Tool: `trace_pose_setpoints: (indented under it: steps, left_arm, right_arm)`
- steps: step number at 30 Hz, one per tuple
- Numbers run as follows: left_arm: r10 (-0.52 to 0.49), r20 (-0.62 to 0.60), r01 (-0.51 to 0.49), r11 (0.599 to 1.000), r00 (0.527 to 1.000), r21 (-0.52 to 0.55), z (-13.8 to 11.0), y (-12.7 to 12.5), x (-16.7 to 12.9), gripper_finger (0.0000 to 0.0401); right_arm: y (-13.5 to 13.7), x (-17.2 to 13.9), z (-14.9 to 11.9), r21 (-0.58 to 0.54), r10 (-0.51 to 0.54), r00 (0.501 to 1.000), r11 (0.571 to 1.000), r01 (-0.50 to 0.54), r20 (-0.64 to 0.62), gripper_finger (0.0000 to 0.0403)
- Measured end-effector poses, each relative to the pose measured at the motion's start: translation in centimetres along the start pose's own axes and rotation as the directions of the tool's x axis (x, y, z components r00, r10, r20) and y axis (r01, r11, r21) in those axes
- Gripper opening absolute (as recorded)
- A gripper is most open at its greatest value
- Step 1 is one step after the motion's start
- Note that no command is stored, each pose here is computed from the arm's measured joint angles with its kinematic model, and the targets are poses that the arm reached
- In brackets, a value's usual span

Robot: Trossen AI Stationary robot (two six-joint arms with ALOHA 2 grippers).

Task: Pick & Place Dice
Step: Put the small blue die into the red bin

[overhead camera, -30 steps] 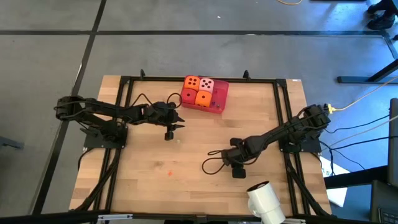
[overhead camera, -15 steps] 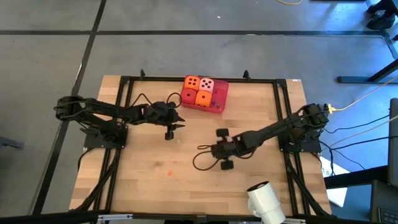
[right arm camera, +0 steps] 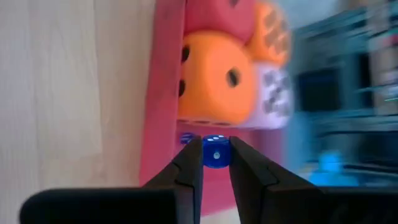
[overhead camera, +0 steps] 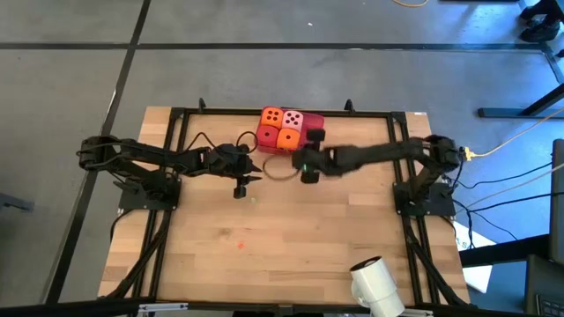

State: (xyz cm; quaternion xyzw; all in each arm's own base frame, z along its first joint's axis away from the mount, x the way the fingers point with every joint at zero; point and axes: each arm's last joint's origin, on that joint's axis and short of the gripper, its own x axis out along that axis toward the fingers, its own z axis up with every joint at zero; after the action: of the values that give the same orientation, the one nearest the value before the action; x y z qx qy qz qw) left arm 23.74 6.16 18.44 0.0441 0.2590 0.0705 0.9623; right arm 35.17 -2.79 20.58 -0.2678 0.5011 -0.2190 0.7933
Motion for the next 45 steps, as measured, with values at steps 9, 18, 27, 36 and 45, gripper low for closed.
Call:
trace_pose_setpoints:
  steps: [9,18,27,36,45]
  left_arm:
    - [-0.002,0.0,0.002,1.0,1.0,0.0,0.0,0.0,0.0,0.0109]
    - [-0.004,-0.004,0.004,1.0,1.0,0.0,0.0,0.0,0.0,0.0109]
    - [-0.004,-0.004,0.004,1.0,1.0,0.0,0.0,0.0,0.0,0.0109]
    - [-0.004,-0.005,0.004,1.0,1.0,0.002,0.0,0.0,0.0,0.0109]
    - [-0.005,-0.006,0.005,1.0,1.0,0.003,-0.1,0.0,0.0,0.0109]
  right_arm:
    - [-5.9,5.2,-3.3,0.302,0.149,0.989,0.944,-0.136,-0.021,0.006]
    - [-6.3,8.5,-4.9,0.408,0.338,0.941,0.86,-0.307,-0.004,0.0073]
    - [-4.9,10.2,-5.1,0.375,0.32,0.946,0.884,-0.279,-0.053,0.0104]
    - [-5.1,10.4,-4.6,0.384,0.294,0.956,0.882,-0.272,0.0,0.0185]
    - [-5.3,10.1,-3.5,0.312,0.278,0.96,0.909,-0.277,0.041,0.0199]
